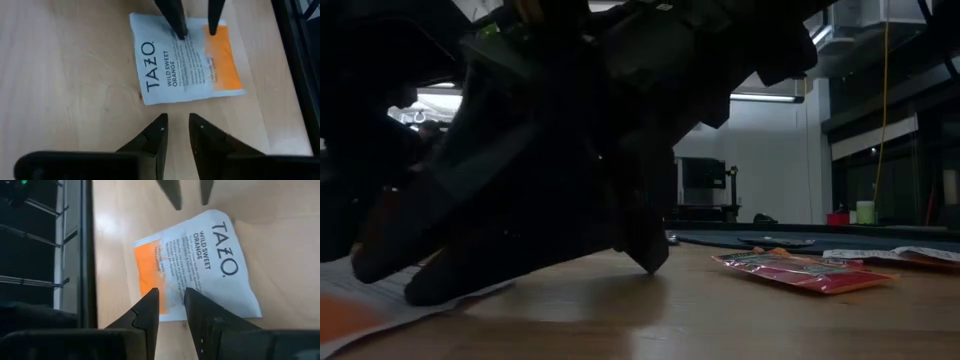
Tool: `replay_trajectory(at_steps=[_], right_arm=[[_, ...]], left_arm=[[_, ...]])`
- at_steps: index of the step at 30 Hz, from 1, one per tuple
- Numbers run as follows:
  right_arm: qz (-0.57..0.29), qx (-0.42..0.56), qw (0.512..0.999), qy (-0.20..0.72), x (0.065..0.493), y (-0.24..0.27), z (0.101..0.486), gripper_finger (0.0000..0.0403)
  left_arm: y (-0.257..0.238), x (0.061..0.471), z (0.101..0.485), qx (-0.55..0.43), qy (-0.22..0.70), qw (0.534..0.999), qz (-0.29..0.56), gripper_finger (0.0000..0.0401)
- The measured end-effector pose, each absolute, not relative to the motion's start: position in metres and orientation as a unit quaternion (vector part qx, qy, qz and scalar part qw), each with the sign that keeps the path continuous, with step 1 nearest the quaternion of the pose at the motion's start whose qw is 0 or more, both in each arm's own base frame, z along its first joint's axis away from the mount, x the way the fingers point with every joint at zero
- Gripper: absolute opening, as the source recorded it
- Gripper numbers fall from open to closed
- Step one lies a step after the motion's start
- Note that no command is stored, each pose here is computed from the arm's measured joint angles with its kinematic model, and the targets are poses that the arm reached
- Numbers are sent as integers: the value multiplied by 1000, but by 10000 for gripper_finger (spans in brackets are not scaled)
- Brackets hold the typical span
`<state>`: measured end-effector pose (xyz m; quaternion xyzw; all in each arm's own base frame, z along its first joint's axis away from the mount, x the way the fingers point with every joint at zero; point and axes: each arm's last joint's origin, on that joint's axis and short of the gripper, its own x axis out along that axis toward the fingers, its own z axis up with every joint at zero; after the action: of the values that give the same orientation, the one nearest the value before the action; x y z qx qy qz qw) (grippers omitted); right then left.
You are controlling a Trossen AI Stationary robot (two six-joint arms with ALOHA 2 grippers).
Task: Pick & Place Tea
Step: Put the white tea bag into the left section of the wooden organizer
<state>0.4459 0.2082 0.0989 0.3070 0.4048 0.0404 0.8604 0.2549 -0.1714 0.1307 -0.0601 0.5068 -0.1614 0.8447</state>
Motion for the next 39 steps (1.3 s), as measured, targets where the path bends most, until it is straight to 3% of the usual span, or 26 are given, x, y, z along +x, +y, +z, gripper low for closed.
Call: replay_trajectory(at_steps=[6, 13, 19, 23, 39], right_arm=[[5, 283, 864, 415, 443, 205, 96, 99], [28, 229, 878, 420, 442, 204, 95, 99], [47, 183, 879, 437, 440, 201, 92, 97], [51, 172, 873, 453, 440, 195, 91, 82], [194, 84, 820, 532, 438, 162, 90, 13]], left_arm=[[-173, 256, 132, -71, 500, 846, -169, 70], [-175, 257, 133, -93, 498, 844, -179, 68], [-177, 254, 135, -142, 525, 812, -210, 66], [-180, 250, 139, -171, 540, 793, -224, 67], [-188, 237, 155, -189, 535, 799, -199, 63]])
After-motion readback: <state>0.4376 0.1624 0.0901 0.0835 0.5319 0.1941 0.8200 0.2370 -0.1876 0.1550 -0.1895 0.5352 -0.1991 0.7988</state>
